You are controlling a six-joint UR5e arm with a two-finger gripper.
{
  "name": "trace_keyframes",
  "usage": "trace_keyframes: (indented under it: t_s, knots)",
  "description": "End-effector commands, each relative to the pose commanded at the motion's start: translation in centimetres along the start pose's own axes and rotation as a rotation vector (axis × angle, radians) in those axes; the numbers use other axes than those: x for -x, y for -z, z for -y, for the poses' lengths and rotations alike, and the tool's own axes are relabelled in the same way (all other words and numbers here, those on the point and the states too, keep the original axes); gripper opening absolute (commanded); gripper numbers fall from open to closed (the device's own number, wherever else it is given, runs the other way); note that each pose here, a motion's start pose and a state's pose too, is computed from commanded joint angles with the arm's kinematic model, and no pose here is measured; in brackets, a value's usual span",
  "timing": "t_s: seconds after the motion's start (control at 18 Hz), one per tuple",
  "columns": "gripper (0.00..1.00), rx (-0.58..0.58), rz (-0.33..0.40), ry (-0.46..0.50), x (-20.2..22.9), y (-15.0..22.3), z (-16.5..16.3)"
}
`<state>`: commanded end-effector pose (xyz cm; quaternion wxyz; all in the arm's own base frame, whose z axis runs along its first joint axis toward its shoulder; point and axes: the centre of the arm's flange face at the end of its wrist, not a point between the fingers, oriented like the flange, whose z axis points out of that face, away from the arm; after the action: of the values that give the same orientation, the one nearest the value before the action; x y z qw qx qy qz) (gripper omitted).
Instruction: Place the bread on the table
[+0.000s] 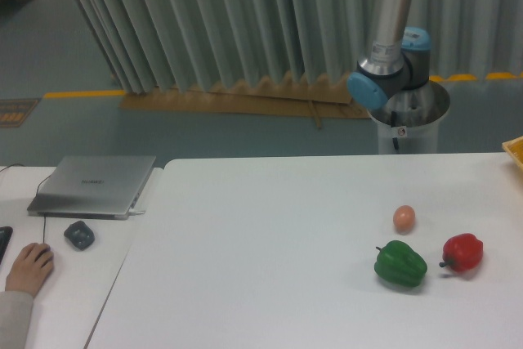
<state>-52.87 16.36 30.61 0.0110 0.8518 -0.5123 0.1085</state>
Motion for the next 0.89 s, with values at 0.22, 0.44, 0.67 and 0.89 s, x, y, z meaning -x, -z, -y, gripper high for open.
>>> trace_keyframes:
  t_s: [0.22, 0.44, 0.67, 0.89]
  knots:
    - [1.0, -0.008, -0.062, -0.013, 0.2, -2.0, -0.3]
    - [1.0, -0.027, -0.075, -0.026, 0.3, -3.0, -0.4]
    - [1.0, -0.031, -0.075, -0.025, 0.4, -3.3, -0.6]
    - [0.47, -0.018, -0.07, -0.021, 0.4, -2.7, -0.9]
